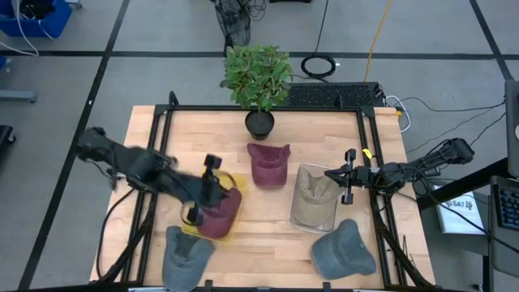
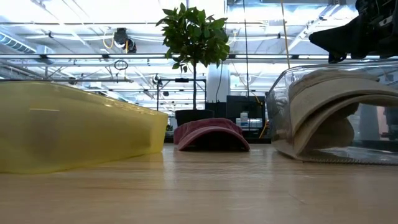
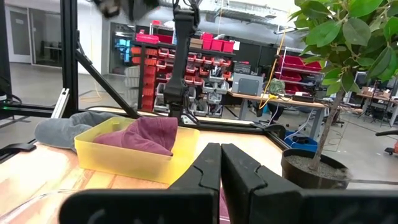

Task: Pick & Place hat
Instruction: Put the red cap into the yellow bin

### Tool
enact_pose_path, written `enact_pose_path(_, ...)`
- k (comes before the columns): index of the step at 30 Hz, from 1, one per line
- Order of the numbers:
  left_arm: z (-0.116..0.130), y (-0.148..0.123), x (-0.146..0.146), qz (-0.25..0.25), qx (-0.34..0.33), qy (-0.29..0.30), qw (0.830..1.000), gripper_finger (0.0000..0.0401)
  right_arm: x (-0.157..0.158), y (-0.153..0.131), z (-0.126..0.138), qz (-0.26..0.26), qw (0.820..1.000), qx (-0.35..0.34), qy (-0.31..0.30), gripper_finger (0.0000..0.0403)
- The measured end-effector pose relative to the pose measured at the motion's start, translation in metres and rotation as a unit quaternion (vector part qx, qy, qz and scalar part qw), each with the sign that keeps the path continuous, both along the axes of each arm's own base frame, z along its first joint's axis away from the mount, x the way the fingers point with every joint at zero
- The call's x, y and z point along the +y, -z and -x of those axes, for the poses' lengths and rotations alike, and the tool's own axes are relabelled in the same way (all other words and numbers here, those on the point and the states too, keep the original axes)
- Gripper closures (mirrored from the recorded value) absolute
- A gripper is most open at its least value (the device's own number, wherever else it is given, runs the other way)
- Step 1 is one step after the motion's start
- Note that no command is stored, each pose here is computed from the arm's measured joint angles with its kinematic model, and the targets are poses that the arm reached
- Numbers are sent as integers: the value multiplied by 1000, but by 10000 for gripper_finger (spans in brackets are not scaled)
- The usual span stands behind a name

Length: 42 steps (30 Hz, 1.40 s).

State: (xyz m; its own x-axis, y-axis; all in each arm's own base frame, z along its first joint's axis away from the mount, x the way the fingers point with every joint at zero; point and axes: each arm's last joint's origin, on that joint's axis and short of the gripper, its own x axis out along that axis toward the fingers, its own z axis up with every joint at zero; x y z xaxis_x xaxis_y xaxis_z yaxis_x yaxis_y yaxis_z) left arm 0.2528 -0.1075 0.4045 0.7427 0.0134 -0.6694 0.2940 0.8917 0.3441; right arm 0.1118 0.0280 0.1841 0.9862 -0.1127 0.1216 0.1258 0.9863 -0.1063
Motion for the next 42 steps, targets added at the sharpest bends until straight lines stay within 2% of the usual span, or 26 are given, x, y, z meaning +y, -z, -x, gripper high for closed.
enact_pose_path(2,5,-9,11,11,-70,37,997,364,0,0,0,0,1000,0,0,403)
enact_pose_path(5,6,-5,30,24,-167,74,983,388,0,0,0,2,1000,0,0,403)
enact_pose_path(7,0,10,49,36,-217,39,975,396,0,0,0,6,1000,1,1,403)
enact_pose_path(10,-15,46,86,89,-250,-88,960,391,0,0,0,16,1000,2,2,403)
enact_pose_path(12,-23,75,109,133,-239,-155,949,392,0,0,0,19,1000,2,2,403)
enact_pose_path(13,-27,89,117,150,-228,-171,947,394,0,0,0,21,1000,2,3,403)
enact_pose_path(17,-43,131,129,168,-188,-169,953,394,0,0,0,29,1000,2,4,403)
enact_pose_path(26,-85,162,131,163,-165,-168,958,356,0,-1,0,37,999,-3,6,403)
enact_pose_path(30,-105,171,132,163,-136,-175,962,305,0,-1,0,36,999,-3,5,403)
enact_pose_path(37,-142,180,142,151,-18,-201,968,184,0,-1,0,35,999,-2,4,403)
enact_pose_path(42,-160,190,149,131,42,-199,970,134,0,-1,0,37,999,-1,5,403)
